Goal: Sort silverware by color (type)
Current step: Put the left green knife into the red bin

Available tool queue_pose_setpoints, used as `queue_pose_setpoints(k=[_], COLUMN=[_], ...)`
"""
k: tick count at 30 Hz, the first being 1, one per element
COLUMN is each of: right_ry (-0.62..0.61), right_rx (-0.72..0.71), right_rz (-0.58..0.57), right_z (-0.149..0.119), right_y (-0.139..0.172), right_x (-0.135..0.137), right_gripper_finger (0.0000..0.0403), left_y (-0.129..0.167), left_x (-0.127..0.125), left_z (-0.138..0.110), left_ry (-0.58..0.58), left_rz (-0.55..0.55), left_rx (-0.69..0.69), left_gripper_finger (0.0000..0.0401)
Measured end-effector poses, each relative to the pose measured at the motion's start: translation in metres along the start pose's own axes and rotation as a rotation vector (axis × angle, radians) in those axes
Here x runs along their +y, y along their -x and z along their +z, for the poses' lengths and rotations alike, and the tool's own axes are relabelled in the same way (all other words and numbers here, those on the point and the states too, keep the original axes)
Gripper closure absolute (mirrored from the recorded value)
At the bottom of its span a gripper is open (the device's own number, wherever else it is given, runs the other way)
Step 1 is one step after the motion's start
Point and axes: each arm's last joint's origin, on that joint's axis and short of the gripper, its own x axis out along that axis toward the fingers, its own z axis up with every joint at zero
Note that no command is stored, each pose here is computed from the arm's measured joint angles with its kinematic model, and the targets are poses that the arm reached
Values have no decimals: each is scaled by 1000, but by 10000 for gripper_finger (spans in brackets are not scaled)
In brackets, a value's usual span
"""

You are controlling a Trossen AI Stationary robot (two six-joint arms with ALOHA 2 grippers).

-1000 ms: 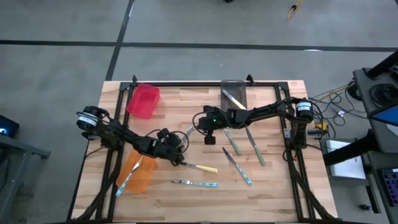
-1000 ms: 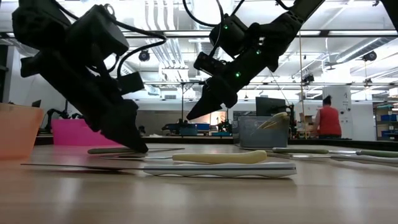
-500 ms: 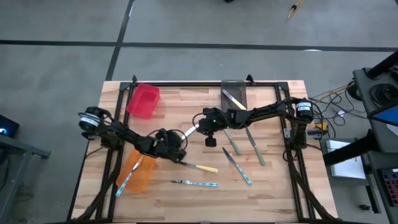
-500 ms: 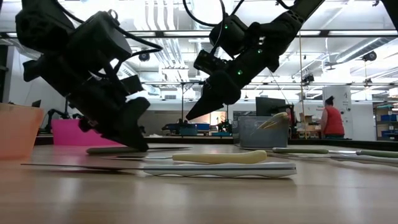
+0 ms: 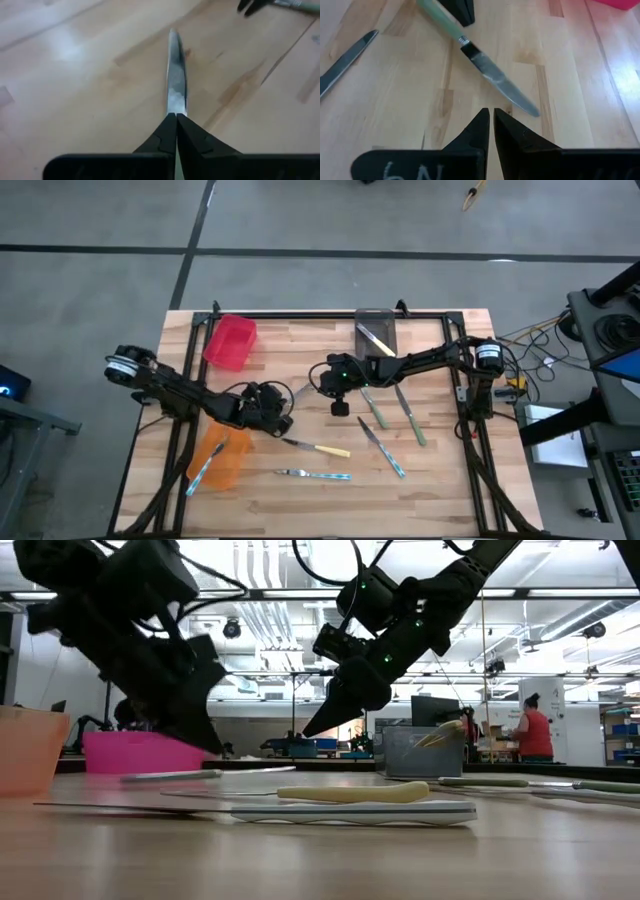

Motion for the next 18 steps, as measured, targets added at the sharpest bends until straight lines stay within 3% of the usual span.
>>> queue_pose_setpoints(k=[12,18], right_ry=[0,0], right_rx=[-1,-1], right_rz=[0,0], right_z=[0,0], right_y=[0,0], right_x=[0,0], right_gripper_finger=[385,385], left_y=[9,3], left_x=[2,1], left_z=[4,1], left_ry=[-4,-58], left_rz=[-59,-49], left_rx=[46,44], left_gripper_finger=[400,359])
